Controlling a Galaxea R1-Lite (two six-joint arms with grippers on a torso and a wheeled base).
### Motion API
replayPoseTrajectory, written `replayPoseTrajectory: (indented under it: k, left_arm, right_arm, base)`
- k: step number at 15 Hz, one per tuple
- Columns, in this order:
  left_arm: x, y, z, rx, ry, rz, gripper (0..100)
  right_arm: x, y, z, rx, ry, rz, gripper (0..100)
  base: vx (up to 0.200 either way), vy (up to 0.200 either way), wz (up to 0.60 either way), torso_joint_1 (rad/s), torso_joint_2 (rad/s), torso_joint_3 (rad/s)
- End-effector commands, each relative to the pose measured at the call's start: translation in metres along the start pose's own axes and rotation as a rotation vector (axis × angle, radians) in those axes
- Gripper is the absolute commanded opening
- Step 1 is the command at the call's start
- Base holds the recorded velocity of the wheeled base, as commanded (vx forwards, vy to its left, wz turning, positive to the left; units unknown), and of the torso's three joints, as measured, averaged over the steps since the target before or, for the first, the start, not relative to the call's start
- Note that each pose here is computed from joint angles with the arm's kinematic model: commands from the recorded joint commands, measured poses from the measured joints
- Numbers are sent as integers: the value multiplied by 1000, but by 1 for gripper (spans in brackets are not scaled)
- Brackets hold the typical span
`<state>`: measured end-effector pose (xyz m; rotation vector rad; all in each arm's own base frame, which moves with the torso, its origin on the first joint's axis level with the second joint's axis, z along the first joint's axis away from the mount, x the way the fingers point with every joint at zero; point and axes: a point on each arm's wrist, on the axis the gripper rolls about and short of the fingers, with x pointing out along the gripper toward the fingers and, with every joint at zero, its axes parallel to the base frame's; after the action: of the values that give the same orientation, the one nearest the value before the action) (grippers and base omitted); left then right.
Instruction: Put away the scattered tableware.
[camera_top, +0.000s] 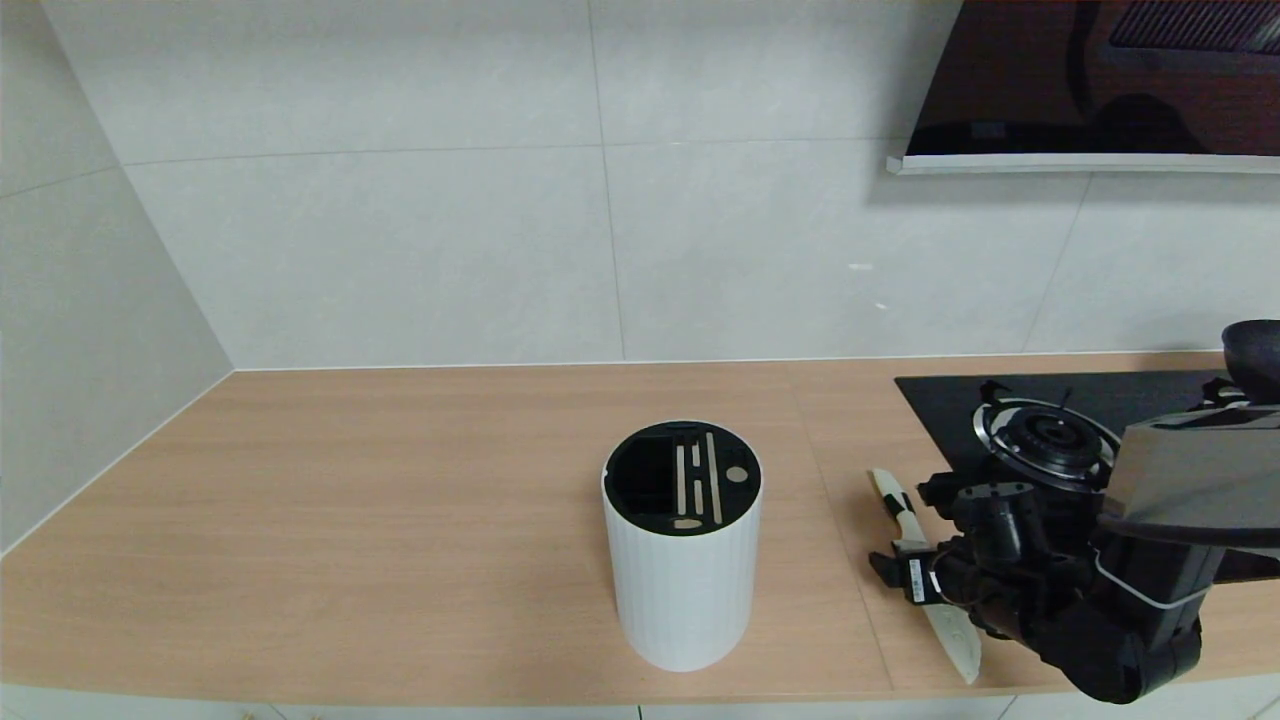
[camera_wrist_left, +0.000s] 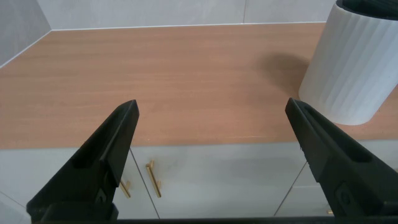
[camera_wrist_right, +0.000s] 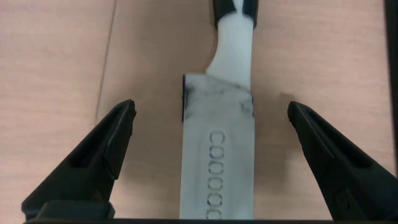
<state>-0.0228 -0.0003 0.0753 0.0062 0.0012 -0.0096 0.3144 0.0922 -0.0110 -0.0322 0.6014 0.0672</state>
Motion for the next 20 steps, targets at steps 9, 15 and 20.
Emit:
replayPoseTrajectory:
  k: [9, 15, 20]
  left_arm:
    - [0, 0, 0, 0, 0, 0, 100]
    - [0, 0, 0, 0, 2, 0, 100]
    - [0, 0, 0, 0, 0, 0, 100]
  right_arm:
    - [7, 0, -5, 2, 13, -10, 0]
    - [4, 0, 2, 10, -34, -20, 0]
    - [-80, -7, 67, 52, -259, 15, 0]
  base:
    - [0, 0, 0, 0, 0, 0]
    - [0, 0, 0, 0, 0, 0]
    - [0, 0, 0, 0, 0, 0]
